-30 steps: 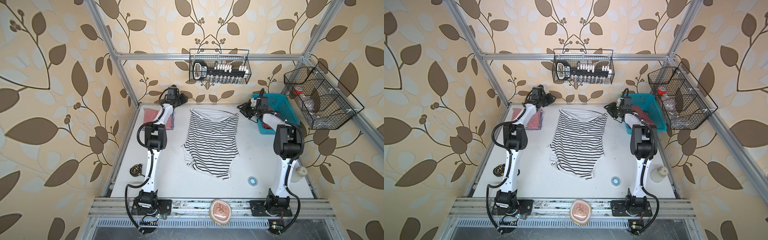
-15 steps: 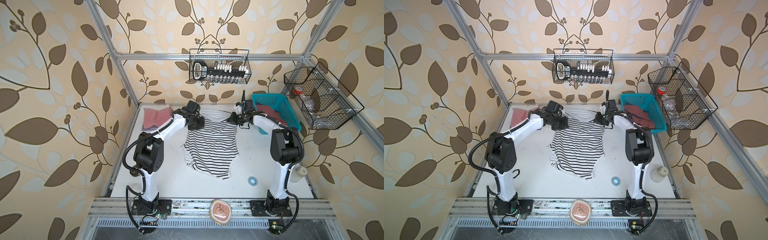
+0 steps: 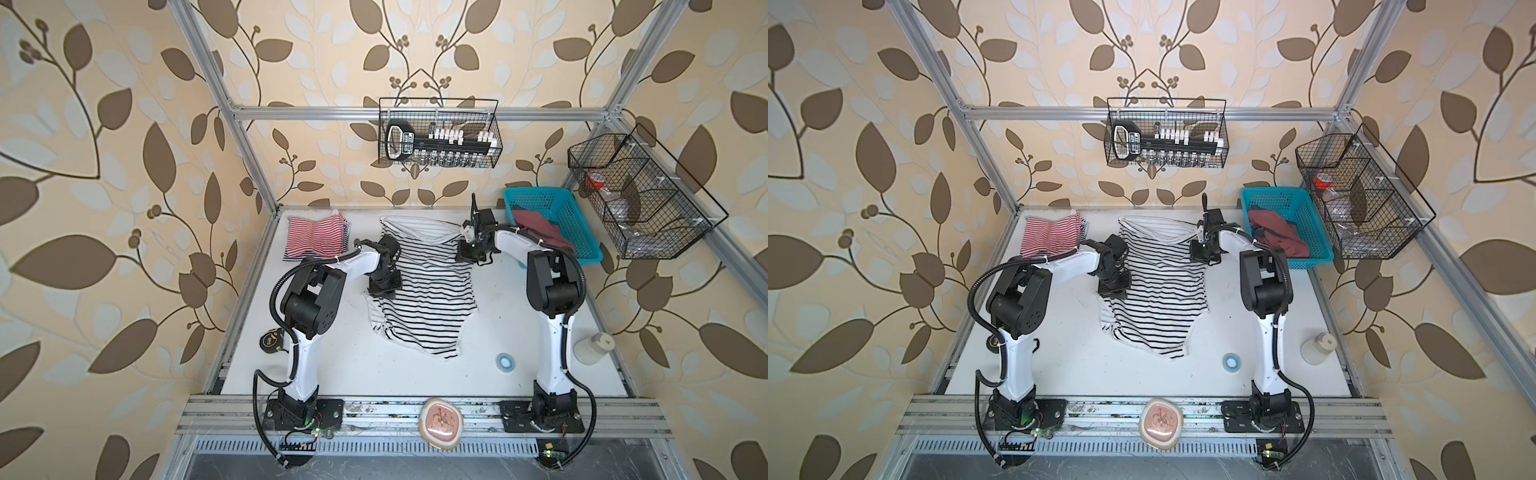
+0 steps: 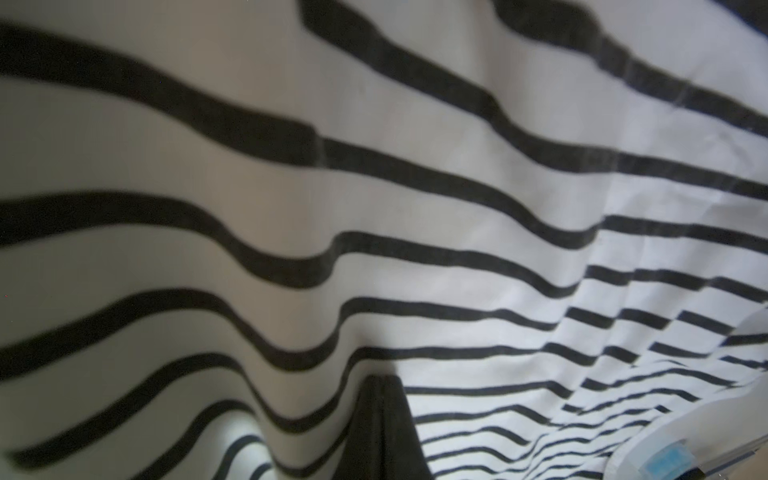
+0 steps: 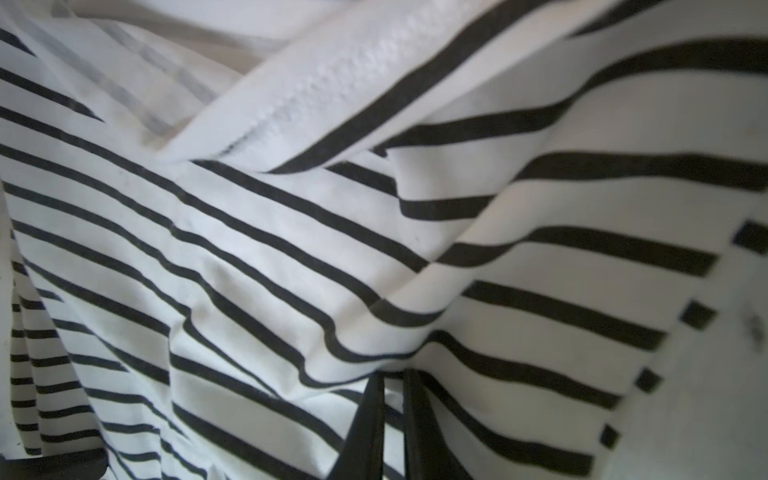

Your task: Fold and stack the tank tops

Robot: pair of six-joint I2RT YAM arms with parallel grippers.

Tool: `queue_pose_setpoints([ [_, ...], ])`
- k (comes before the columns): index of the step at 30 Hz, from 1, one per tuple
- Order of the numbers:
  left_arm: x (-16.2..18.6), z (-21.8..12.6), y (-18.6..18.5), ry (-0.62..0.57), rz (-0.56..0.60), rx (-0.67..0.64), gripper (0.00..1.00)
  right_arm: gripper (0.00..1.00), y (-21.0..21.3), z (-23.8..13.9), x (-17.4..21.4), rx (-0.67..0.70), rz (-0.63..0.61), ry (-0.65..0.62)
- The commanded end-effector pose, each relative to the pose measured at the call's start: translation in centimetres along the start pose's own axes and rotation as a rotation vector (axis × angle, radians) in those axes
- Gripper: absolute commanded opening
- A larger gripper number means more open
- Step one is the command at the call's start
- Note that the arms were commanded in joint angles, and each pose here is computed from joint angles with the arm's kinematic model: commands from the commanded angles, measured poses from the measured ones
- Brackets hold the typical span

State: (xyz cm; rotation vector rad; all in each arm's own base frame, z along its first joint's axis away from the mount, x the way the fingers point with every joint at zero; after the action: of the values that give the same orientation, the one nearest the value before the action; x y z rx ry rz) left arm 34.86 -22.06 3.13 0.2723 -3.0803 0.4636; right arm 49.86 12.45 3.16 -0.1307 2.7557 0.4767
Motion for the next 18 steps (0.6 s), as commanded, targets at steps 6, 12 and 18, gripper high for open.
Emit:
queue_pose_setpoints([
  [6, -0.1, 0.0, 6.4, 0.052, -0.060, -0.254, 0.00, 0.06, 0.0, -1.5, 4.7, 0.066, -0.043, 0.122],
  [12, -1.7, -1.8, 8.4, 0.043, 0.008, -0.379, 0.00, 0.00, 0.2, -2.1, 9.2, 0.040, -0.013, 0.190],
  [18, -4.4, -3.2, 9.3, 0.016, 0.031, -0.415, 0.00, 0.00, 1.1, -2.5, 14.4, 0.008, 0.023, 0.249],
])
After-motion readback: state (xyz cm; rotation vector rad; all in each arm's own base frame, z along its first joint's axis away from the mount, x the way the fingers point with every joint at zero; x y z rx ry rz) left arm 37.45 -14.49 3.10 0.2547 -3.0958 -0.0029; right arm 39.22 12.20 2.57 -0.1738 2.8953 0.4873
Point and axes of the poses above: each gripper's point midway between its finger pads, its own z axis out along the fingers, its own y axis along the line the jaws close on, x = y × z, the point moved 1 cm from there along -z, back along the fingers, and after that the axes turned 4 degrees about -z, right-handed, at the moved point
